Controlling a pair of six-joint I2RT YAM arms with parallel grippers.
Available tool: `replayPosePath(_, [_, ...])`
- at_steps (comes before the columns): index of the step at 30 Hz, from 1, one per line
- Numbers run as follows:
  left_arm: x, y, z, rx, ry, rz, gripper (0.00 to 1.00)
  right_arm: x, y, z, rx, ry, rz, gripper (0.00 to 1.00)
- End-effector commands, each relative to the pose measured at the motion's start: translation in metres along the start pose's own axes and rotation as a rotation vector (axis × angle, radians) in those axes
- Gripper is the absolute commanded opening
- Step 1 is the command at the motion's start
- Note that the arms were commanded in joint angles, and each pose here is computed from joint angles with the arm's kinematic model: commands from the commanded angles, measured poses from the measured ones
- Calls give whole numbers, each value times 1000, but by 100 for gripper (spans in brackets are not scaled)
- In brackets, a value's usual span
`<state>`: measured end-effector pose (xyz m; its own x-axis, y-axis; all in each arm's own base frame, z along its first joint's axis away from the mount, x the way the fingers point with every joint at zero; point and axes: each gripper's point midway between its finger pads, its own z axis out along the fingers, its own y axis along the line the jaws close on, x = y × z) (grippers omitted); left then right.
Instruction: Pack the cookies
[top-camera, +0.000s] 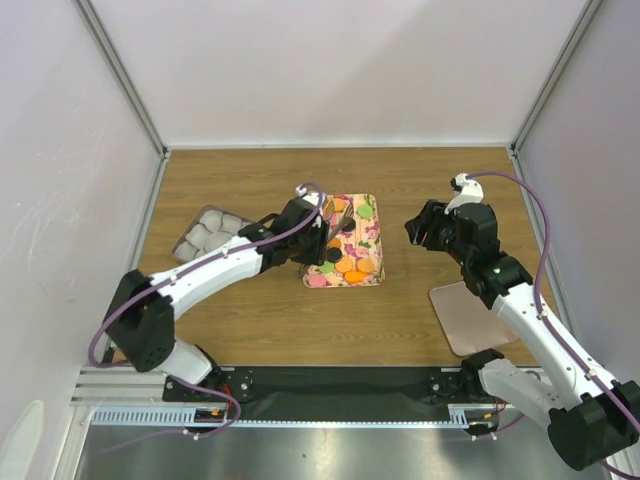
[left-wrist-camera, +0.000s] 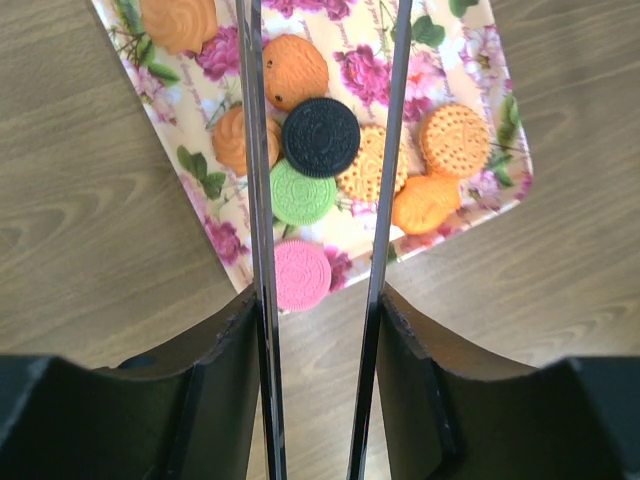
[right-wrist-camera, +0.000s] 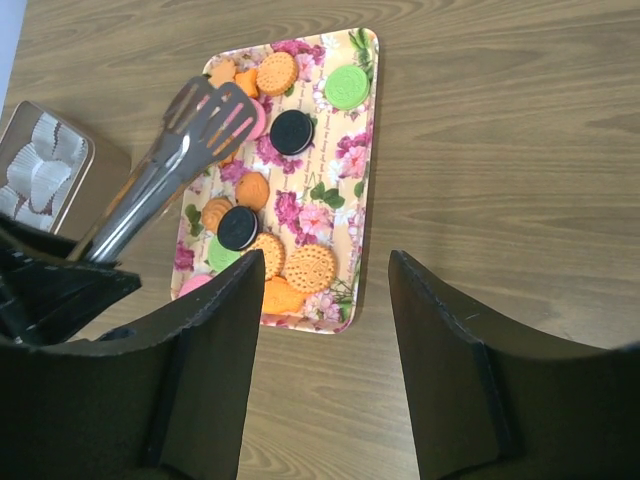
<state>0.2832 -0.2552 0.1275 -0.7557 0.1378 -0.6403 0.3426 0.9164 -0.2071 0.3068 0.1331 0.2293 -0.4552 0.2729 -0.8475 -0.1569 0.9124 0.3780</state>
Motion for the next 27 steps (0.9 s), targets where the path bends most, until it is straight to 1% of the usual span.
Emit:
replayPosePath(1, [-19,-3,5,-41,-34,43,49,-17,7,-7,-30,-45,-23,58])
replayPosePath(3, [-24,-5,9,-53,-36,50,49,-16,7,-7,-35,-43,-22,58])
replayPosePath(7, [-20,-9,27,-78,13,83,49,-16,7,-9,-41,-47,-23,58])
replayPosePath(8, [-25,-10,28,-86,7,84,49,-17,7,-9,-42,-48,-24,58])
replayPosePath(14, [-17,-7,45,-135,57,103,49,-18,7,-11,-41,-57,-21,58])
replayPosePath(17, [-16,-4,47,-164,61,111,48,-15,10,-11,-66,-45,-23,58])
replayPosePath(27, [-1,-13,57,-147,98,155,48,-15,12,-12,-76,-45,-22,58])
